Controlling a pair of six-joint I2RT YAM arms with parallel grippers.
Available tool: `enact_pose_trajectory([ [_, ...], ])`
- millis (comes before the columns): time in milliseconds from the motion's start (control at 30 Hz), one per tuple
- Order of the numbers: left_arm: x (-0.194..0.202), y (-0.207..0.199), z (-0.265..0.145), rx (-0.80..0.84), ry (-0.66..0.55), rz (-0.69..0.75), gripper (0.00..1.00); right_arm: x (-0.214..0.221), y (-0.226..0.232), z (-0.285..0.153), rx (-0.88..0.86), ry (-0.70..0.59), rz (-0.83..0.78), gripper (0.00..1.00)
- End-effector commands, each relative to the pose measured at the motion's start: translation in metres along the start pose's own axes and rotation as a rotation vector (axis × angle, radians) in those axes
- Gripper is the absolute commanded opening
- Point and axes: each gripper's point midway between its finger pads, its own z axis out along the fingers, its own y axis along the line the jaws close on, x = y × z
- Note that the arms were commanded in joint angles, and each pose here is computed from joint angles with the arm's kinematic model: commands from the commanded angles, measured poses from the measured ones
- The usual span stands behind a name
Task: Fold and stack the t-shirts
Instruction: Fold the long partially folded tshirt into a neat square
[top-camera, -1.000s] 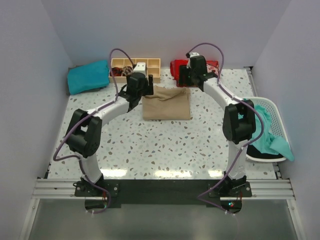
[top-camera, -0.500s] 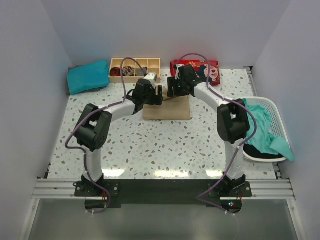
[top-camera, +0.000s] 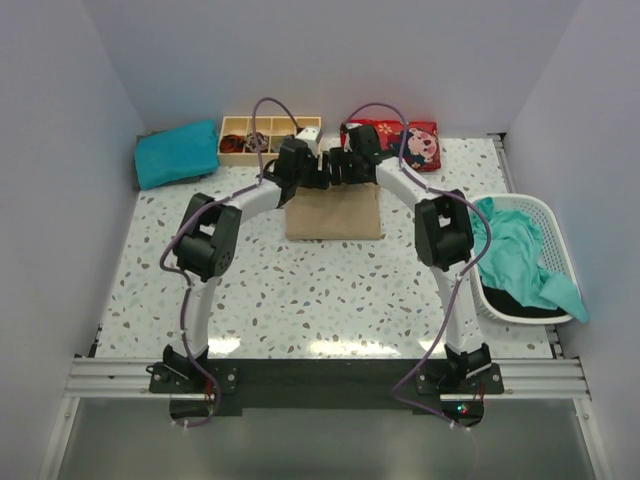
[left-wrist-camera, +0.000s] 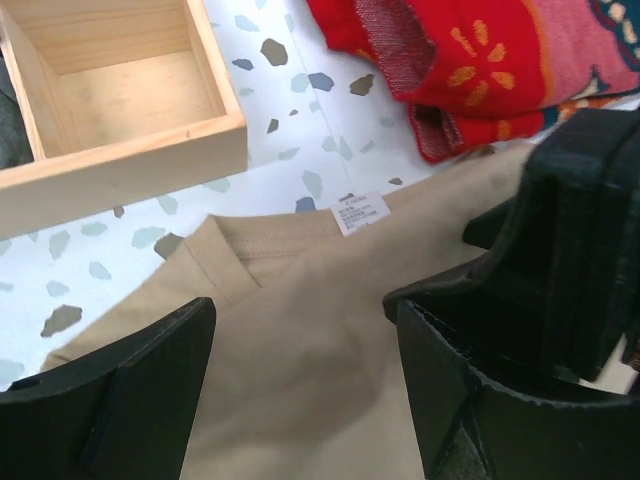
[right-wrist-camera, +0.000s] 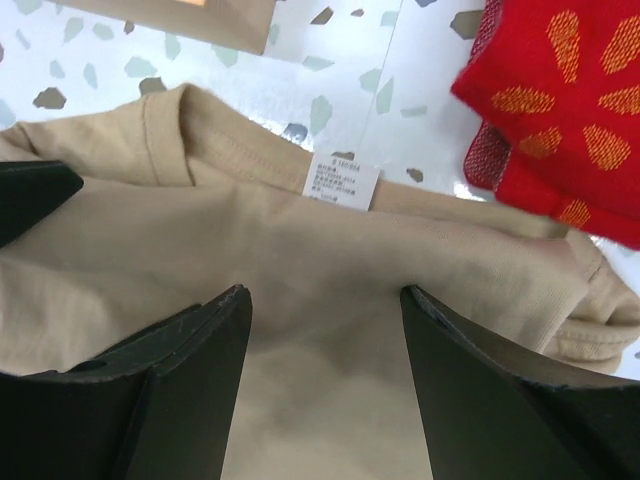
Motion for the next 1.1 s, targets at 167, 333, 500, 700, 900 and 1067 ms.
enact_pose_trajectory([
  [167,0.013,0.039,0.039,-0.049,0.039,0.094,0.77,-0.016,-0.038,0.015,0.137,-0.031,-0.001,0.66],
  [333,-0.023,0.050,0.010,-0.086,-0.096,0.121,0.79,-0.026,-0.049,0.003,0.138,-0.103,-0.002,0.66],
  [500,-0.080,0.059,-0.014,-0.163,-0.218,0.194,0.82,-0.036,-0.054,-0.005,0.131,-0.113,-0.009,0.66],
  [700,-0.132,0.048,-0.055,-0.163,-0.314,0.215,0.82,-0.058,-0.040,-0.039,0.081,-0.184,-0.015,0.66],
  [900,-0.101,0.032,-0.071,-0.083,-0.244,0.158,0.82,-0.058,-0.024,-0.067,0.014,-0.178,-0.002,0.66],
  [1067,-0.062,0.017,-0.061,0.023,-0.162,0.104,0.79,-0.038,-0.013,-0.073,-0.033,-0.152,0.021,0.66],
])
